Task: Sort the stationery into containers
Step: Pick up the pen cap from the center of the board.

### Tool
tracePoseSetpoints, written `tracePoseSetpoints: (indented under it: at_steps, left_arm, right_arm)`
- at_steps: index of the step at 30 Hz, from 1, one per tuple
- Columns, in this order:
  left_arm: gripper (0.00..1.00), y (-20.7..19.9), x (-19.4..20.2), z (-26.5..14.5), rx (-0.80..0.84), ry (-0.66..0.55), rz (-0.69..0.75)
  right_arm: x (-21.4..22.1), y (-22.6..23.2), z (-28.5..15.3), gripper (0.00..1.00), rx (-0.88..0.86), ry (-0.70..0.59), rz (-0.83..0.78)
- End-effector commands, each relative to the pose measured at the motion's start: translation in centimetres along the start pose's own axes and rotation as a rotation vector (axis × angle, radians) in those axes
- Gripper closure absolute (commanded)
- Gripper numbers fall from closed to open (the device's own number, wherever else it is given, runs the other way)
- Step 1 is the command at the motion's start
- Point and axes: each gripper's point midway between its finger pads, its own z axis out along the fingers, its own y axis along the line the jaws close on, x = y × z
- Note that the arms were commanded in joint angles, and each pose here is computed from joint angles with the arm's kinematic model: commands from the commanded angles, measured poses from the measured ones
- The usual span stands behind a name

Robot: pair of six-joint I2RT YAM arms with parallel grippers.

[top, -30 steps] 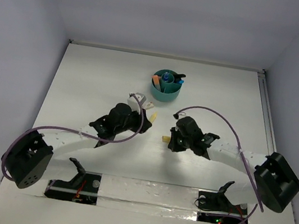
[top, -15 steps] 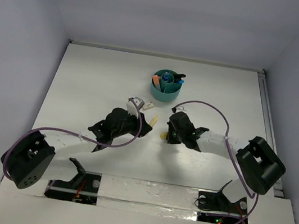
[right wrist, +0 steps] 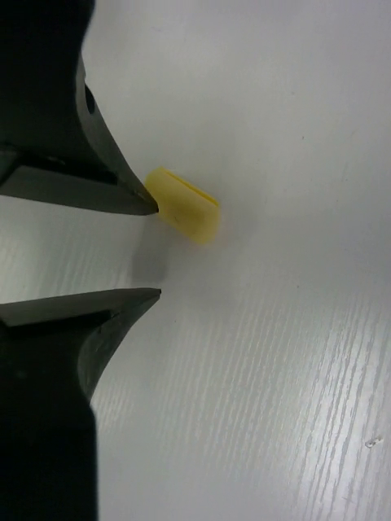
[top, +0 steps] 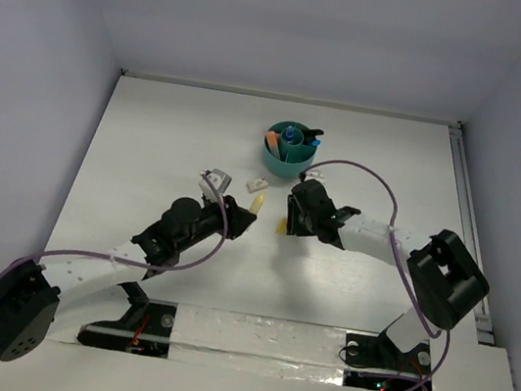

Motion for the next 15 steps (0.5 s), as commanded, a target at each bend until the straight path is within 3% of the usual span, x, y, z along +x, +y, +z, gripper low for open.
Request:
tracePoseSetpoints:
  at_steps: [1, 3, 6, 15]
  left_arm:
    - [1.00, 0.5, -1.9, -0.5, -0.036, -0.088, -0.017]
    - [1.00, 0.4, -2.4, -0.8, -0.036, -0.111, -0.022]
    - [1.00, 0.2, -2.7, -1.1, -0.029, -0.123, -0.022]
    - [1.00, -0.1, -2.0, -0.8, -0.008, -0.092, -0.021]
  right_arm:
    - [-2.3, 2.0, -2.2, 0.51, -0.089, -0.036, 0.055]
    - [-2.7, 3.3, -2.6, 0.43, -0.146, -0.027, 0.072]
    - [-3.6, 4.2, -2.4, 0.39, -0.165, -0.024, 0.083]
    - [-3.0, 4.3, 0.3, 0.46, -0.097, 0.056, 0.081]
